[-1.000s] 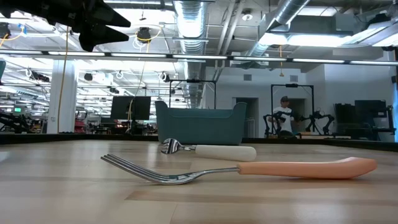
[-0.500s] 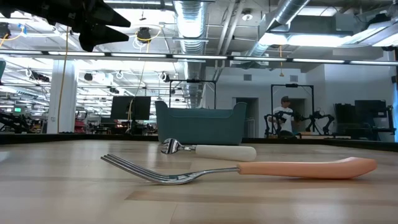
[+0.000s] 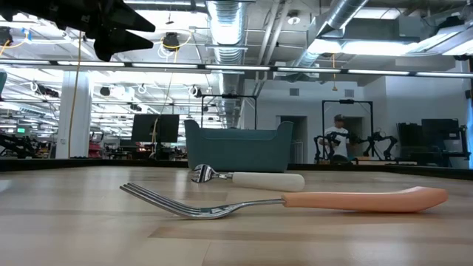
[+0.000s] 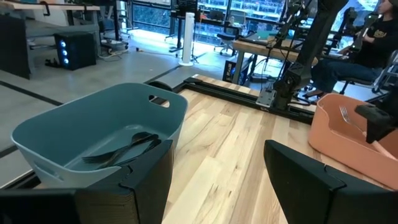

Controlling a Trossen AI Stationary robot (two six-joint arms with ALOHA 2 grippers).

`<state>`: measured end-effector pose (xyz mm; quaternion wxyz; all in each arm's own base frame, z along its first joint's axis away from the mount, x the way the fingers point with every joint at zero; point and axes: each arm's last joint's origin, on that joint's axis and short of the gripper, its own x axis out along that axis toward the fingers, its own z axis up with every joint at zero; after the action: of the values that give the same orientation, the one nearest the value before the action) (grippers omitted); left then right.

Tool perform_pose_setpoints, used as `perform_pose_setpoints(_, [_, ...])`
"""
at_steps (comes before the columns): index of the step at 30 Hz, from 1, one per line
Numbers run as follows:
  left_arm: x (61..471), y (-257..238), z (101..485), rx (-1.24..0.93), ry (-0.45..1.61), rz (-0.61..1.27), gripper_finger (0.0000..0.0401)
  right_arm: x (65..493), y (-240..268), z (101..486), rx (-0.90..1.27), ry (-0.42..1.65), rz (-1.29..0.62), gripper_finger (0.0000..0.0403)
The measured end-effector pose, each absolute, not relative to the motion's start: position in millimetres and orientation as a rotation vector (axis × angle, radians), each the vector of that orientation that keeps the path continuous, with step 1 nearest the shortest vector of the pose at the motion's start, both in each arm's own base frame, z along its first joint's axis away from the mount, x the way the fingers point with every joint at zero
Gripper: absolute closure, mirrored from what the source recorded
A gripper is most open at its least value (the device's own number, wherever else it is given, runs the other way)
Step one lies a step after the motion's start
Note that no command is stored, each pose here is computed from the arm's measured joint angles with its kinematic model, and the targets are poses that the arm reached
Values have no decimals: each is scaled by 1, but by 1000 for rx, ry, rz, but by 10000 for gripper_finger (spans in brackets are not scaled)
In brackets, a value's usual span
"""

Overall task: Sort silverware by color (type)
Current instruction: Put the orange fork into the bottom left orange bin

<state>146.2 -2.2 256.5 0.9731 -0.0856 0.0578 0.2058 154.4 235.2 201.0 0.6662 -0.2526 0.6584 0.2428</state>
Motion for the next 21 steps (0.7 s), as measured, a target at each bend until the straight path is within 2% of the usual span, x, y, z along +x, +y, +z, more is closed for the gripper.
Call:
perform_pose_setpoints(15, [146, -2, 257, -173, 116, 415, 166, 158, 233, 200, -621, 1467, 587, 330])
perform_pose_setpoints(21, [146, -2, 257, -169, 117, 415, 166, 158, 224, 186, -620, 1492, 569, 330])
